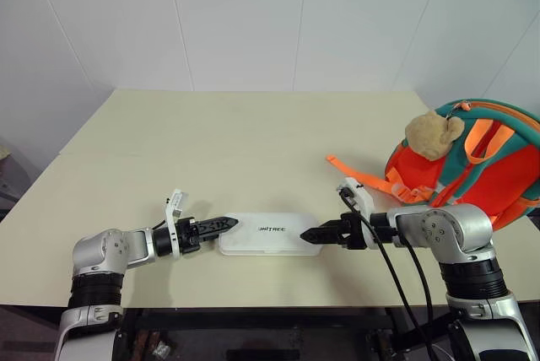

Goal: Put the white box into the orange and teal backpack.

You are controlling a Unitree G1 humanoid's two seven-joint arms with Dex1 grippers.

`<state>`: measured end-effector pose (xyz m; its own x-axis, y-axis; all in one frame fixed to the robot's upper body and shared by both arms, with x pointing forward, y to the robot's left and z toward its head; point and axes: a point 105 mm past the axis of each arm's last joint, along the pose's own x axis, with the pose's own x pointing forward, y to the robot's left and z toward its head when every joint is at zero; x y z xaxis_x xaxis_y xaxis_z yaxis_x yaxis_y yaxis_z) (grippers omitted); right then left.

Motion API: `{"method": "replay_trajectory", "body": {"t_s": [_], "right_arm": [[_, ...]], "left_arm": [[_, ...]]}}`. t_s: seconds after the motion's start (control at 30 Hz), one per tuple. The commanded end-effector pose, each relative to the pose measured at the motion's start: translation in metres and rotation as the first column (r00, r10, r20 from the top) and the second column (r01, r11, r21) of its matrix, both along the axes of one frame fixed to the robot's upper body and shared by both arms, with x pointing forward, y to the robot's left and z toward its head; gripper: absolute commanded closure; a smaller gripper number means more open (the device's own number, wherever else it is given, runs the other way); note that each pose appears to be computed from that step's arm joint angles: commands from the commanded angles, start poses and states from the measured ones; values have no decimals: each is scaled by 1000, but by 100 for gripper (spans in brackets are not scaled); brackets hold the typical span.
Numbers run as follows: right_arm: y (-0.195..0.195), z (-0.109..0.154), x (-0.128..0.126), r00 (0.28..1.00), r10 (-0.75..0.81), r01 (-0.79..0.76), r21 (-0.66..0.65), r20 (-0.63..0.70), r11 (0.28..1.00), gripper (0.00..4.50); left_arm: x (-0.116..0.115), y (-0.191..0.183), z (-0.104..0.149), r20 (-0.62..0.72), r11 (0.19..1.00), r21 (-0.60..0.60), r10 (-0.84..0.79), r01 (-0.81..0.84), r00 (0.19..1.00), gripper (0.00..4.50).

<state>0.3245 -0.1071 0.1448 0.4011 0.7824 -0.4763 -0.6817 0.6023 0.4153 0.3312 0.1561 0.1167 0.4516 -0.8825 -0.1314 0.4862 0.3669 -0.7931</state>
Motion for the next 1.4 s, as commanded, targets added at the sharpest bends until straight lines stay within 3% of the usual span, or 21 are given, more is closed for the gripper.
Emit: {"method": "replay_trajectory", "body": {"t_s": [0.03,0.3,0.4,0.67,0.8,1.17,1.27,1.4], "right_arm": [[33,14,-14,989,138,-142,88,54,986,0],[34,12,-16,990,133,-137,96,52,986,0],[35,12,-16,990,131,-135,99,52,986,0],[35,11,-17,991,126,-131,105,51,986,0],[36,11,-17,991,125,-130,110,51,985,0],[39,10,-18,991,124,-129,123,49,984,0],[39,10,-18,991,123,-128,124,49,984,0],[37,10,-18,992,116,-121,122,49,985,0]], "left_arm": [[-20,-46,-20,-160,979,-143,-168,145,973,5],[-9,-47,-3,-210,959,-274,-135,74,968,5],[-14,-51,-8,-225,966,-240,-156,100,962,5],[-28,-53,-30,-223,979,-55,-204,197,953,5],[-36,-45,-51,-171,933,196,-271,302,947,5],[-13,-58,-22,-155,967,-2,-251,254,955,5],[-13,-62,-21,-154,966,-5,-257,260,954,68],[-11,-59,-17,-153,969,-28,-245,244,957,197]]}}
